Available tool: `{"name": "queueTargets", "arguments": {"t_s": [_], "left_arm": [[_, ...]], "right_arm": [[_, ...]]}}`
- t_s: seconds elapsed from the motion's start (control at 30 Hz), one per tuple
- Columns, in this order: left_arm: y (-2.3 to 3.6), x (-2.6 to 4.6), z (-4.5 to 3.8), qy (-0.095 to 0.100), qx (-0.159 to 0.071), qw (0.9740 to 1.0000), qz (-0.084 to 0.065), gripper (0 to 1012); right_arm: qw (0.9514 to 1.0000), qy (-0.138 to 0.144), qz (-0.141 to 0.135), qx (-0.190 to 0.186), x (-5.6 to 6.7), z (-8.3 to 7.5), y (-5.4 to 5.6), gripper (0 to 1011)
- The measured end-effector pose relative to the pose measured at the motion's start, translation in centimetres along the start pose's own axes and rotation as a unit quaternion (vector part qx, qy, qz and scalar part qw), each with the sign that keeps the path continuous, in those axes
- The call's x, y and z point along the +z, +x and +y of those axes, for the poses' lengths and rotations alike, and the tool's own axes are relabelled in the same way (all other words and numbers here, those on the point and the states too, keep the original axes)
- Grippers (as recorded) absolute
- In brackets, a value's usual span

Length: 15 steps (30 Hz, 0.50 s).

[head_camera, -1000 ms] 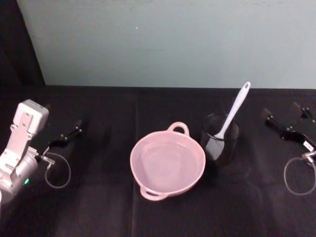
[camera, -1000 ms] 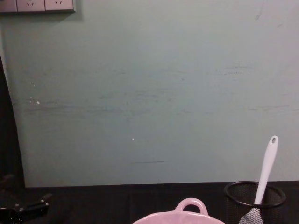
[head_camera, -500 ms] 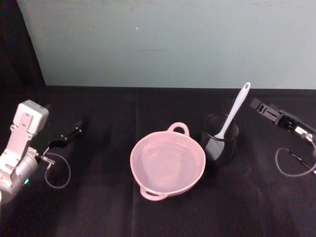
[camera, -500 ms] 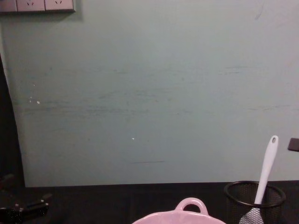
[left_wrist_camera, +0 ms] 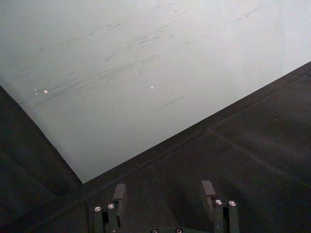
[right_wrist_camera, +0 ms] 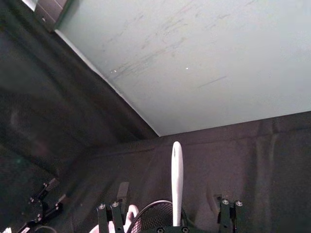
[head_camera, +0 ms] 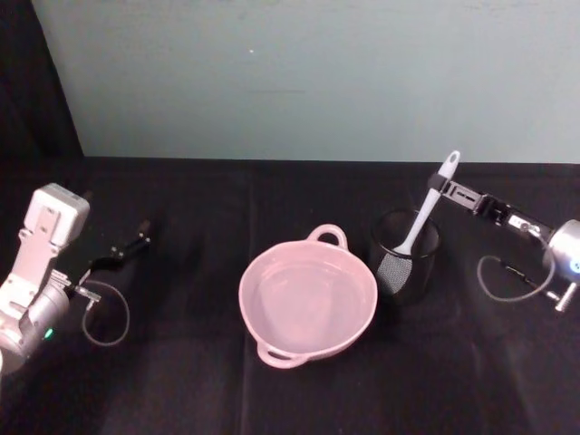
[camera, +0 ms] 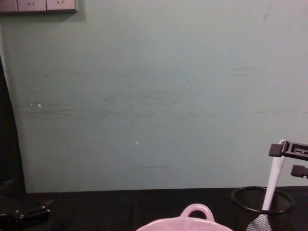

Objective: Use the one hand to pick up the spoon and stir the clear water in the bowl.

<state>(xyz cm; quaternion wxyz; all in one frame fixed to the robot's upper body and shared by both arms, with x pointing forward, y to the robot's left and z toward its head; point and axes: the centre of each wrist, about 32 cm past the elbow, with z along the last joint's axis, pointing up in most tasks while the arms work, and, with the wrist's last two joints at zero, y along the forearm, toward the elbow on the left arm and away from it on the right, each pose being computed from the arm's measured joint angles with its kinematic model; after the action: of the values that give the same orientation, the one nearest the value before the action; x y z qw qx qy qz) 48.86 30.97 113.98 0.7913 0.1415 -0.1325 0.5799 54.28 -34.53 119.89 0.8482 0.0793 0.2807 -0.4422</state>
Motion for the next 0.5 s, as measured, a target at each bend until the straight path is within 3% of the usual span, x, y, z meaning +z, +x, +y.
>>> {"name": "queueTargets", "arguments": {"t_s": [0.5], "left_arm": [[0.00,0.00,0.00,0.000,0.000,1.0000,0.000,1005]], "right_arm": [[0.9998,-0.002,-0.014,0.017,-0.3,1.4,0.2,1003]]}}
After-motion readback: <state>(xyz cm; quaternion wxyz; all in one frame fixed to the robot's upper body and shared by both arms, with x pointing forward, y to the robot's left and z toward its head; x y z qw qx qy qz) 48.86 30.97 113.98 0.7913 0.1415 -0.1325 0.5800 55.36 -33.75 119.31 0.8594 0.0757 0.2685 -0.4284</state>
